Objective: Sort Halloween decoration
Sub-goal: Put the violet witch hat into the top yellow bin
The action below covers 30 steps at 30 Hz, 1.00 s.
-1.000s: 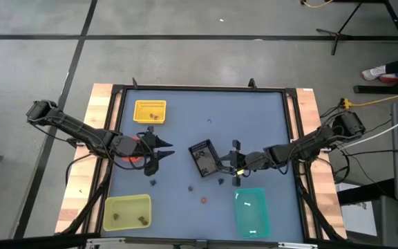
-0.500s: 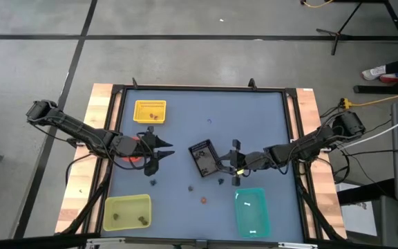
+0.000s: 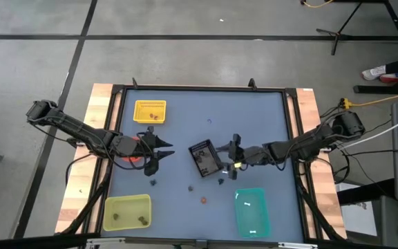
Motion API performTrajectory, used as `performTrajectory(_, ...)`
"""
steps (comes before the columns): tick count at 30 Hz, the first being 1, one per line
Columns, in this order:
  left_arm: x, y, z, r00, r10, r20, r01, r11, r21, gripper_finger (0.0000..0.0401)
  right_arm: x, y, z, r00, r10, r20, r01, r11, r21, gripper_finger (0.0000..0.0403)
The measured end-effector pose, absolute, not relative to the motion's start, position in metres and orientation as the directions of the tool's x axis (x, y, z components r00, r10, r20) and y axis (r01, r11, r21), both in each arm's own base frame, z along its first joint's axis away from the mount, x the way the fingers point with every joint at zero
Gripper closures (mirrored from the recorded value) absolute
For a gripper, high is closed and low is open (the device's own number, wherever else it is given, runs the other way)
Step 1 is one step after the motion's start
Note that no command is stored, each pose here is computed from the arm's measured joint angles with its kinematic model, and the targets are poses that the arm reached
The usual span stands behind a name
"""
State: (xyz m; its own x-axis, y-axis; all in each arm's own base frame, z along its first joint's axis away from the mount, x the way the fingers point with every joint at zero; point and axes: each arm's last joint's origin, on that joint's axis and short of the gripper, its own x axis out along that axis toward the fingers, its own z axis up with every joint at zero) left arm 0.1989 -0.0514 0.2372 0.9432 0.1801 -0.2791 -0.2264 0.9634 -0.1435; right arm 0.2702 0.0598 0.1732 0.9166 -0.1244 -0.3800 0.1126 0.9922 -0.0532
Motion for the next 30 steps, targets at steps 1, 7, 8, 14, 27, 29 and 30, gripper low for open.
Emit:
performTrajectory(1,0.199,-0.051,0.237,0.943,0.180,-0.279,-0.226,0.963,-0.143,0.0280,0.271,0.055,0.174,0.917,-0.138,-0.375,0.128,0.990,-0.050,0.0138)
performTrajectory(7,0.199,-0.051,0.237,0.943,0.180,-0.279,-0.227,0.963,-0.143,0.0280,0.281,0.015,0.182,0.909,-0.269,-0.319,0.275,0.961,-0.025,0.0137)
performTrajectory(8,0.199,-0.051,0.237,0.943,0.180,-0.279,-0.226,0.963,-0.143,0.0280,0.283,0.007,0.185,0.904,-0.295,-0.310,0.304,0.953,-0.021,0.0137)
performTrajectory(14,0.199,-0.051,0.237,0.943,0.181,-0.279,-0.227,0.963,-0.143,0.0280,0.290,-0.047,0.200,0.890,-0.361,-0.280,0.383,0.923,0.028,0.0138)
performTrajectory(27,0.199,-0.051,0.237,0.943,0.182,-0.280,-0.228,0.963,-0.142,0.0280,0.290,-0.097,0.196,0.865,-0.432,-0.255,0.460,0.886,0.058,0.0175)
performTrajectory(29,0.199,-0.051,0.237,0.942,0.184,-0.280,-0.230,0.963,-0.142,0.0280,0.296,-0.098,0.188,0.872,-0.427,-0.240,0.453,0.889,0.061,0.0175)
performTrajectory(30,0.199,-0.051,0.237,0.942,0.184,-0.280,-0.230,0.963,-0.142,0.0280,0.299,-0.099,0.183,0.873,-0.421,-0.245,0.447,0.892,0.063,0.0175)
